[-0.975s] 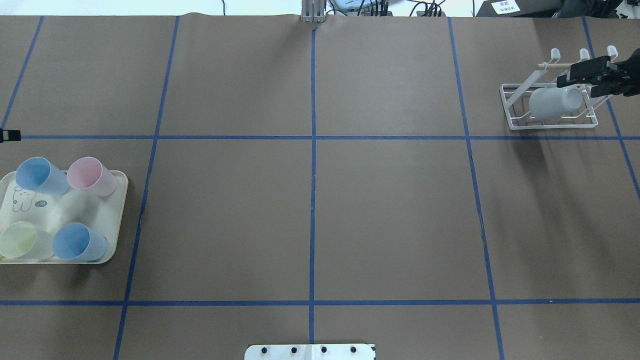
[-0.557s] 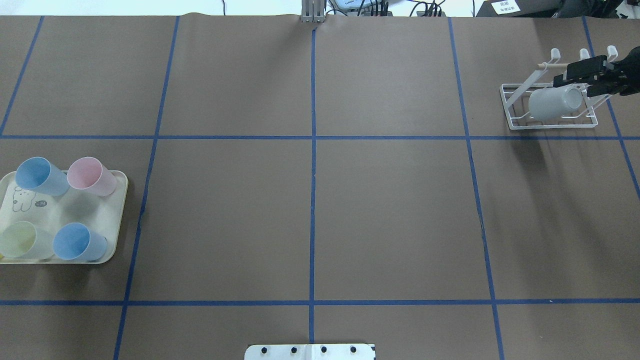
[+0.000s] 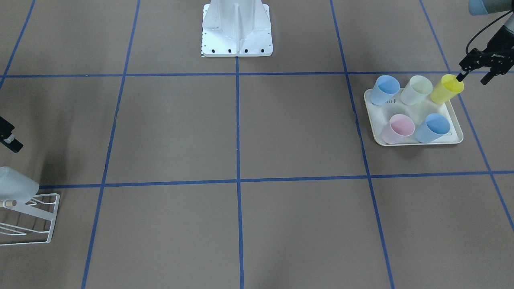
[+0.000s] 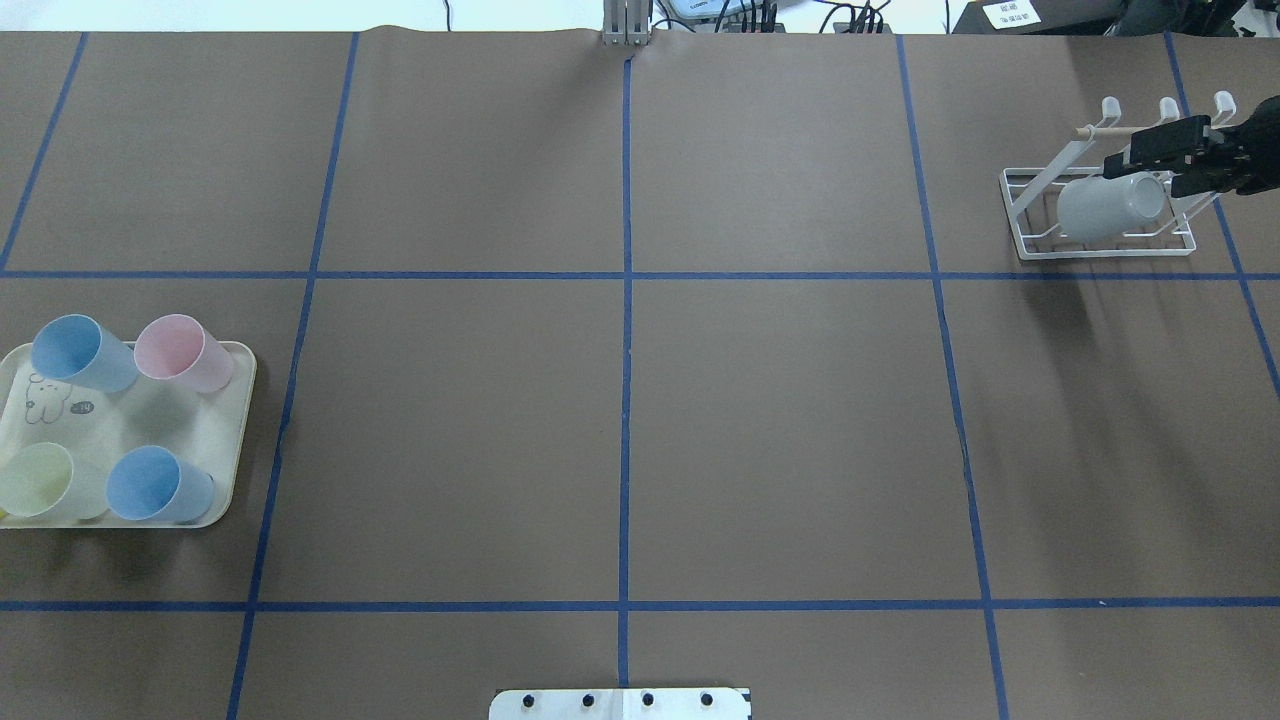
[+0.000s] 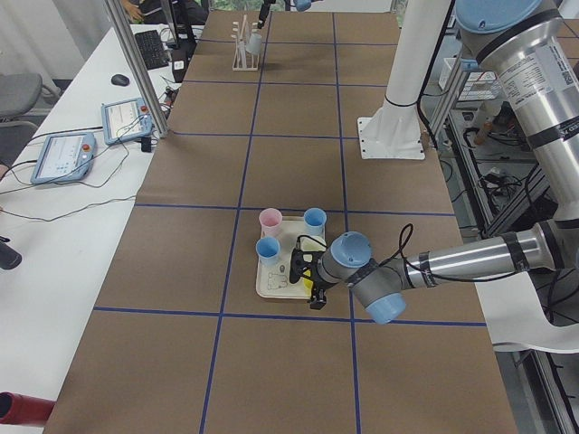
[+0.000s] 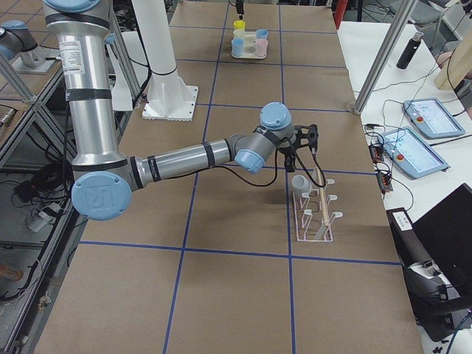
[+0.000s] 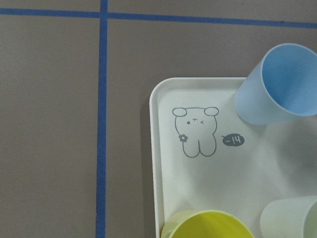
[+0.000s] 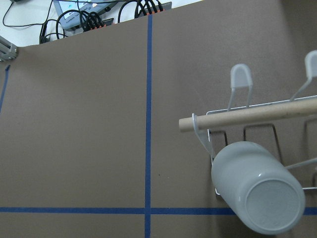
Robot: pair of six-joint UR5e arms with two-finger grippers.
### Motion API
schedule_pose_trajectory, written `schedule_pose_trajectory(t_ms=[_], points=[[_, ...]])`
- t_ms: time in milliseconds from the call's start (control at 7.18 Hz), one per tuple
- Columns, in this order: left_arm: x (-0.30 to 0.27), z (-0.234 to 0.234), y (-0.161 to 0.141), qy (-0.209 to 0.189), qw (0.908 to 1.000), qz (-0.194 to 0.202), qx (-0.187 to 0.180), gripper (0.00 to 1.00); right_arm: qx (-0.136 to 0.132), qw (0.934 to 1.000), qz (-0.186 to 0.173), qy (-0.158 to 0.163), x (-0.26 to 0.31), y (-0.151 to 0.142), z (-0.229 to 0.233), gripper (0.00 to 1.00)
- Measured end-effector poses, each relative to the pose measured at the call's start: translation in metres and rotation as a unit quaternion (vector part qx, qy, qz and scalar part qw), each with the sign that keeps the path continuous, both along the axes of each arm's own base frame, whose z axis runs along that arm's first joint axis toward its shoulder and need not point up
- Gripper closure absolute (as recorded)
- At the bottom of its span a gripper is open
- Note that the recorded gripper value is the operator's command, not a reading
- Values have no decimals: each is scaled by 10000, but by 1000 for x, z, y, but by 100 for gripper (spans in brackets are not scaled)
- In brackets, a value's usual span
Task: Transfer IKEA cup to right arm and place on rack
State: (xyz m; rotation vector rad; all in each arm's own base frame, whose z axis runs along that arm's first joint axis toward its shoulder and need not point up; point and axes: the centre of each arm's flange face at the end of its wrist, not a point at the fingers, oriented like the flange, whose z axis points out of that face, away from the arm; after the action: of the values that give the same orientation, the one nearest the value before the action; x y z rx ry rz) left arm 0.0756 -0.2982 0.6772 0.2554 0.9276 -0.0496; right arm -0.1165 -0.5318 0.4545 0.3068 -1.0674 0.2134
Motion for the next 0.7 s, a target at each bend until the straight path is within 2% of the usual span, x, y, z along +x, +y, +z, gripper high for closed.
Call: schedule_pose_trajectory(t_ms=[139, 279, 696], points=[[5, 7, 1, -30, 9999, 83, -52, 66, 0, 10000, -3, 1, 0, 0, 0, 1], [8, 14, 3, -65, 9998, 136, -115, 100, 2, 10000, -5, -2, -1, 0, 0, 1], [20, 21, 7, 28, 9987, 394, -321, 100, 11, 10000, -16, -15, -1, 1, -2, 1]])
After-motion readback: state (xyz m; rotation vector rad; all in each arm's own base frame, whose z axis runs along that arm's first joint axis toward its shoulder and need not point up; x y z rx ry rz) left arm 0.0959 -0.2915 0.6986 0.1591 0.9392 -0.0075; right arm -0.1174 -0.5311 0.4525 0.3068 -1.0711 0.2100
